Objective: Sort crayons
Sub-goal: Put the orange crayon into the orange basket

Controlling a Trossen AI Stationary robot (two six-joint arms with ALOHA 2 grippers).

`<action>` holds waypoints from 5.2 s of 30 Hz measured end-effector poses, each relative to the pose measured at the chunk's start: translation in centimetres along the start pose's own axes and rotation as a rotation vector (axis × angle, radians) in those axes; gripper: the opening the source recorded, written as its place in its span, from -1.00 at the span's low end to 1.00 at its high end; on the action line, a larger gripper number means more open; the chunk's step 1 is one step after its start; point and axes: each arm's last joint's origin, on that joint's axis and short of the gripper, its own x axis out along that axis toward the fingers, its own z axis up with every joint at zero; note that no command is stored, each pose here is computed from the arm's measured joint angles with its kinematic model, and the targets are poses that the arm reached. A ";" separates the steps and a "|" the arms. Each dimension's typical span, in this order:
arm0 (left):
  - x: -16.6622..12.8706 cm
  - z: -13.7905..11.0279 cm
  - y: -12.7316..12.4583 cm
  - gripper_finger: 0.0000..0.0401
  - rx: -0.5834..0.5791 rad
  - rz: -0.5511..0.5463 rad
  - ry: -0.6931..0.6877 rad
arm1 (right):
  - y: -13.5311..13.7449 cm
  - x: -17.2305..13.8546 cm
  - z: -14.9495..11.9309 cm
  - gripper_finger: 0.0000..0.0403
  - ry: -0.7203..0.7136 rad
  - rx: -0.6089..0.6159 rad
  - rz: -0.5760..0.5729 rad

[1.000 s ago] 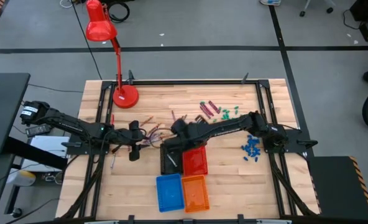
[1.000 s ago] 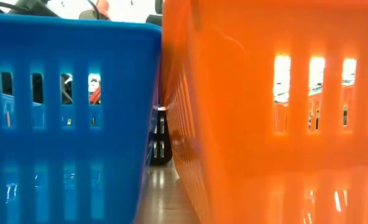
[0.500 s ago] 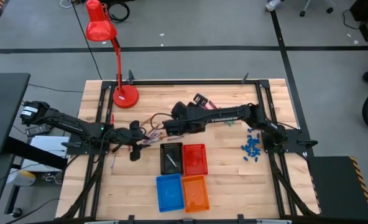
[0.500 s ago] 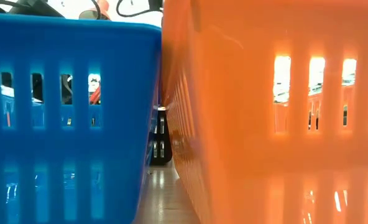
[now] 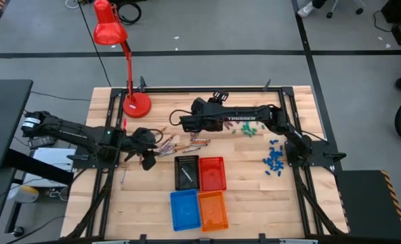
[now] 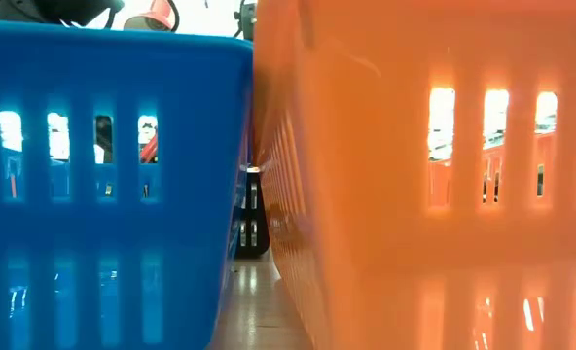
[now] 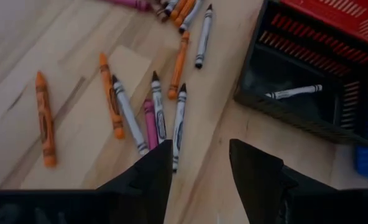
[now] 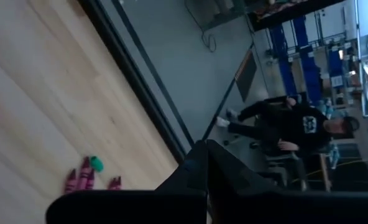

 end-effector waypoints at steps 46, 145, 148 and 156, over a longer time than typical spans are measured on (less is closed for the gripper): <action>6.0 1.6 6.7 -0.14 -0.065 0.382 0.177 | -2.3 -5.7 -8.9 -0.98 -0.761 -0.048 1.101; 4.6 8.1 1.5 -0.82 0.254 -0.043 -0.551 | 1.8 -1.0 -9.1 -0.13 -0.914 0.516 0.955; 4.2 8.5 0.8 -0.82 0.288 -0.064 -0.612 | 1.7 -1.1 -9.0 -0.13 -0.929 0.528 0.957; 3.7 8.8 0.1 -0.82 0.333 -0.086 -0.689 | 1.2 -1.8 -8.6 -0.13 -1.027 0.546 1.031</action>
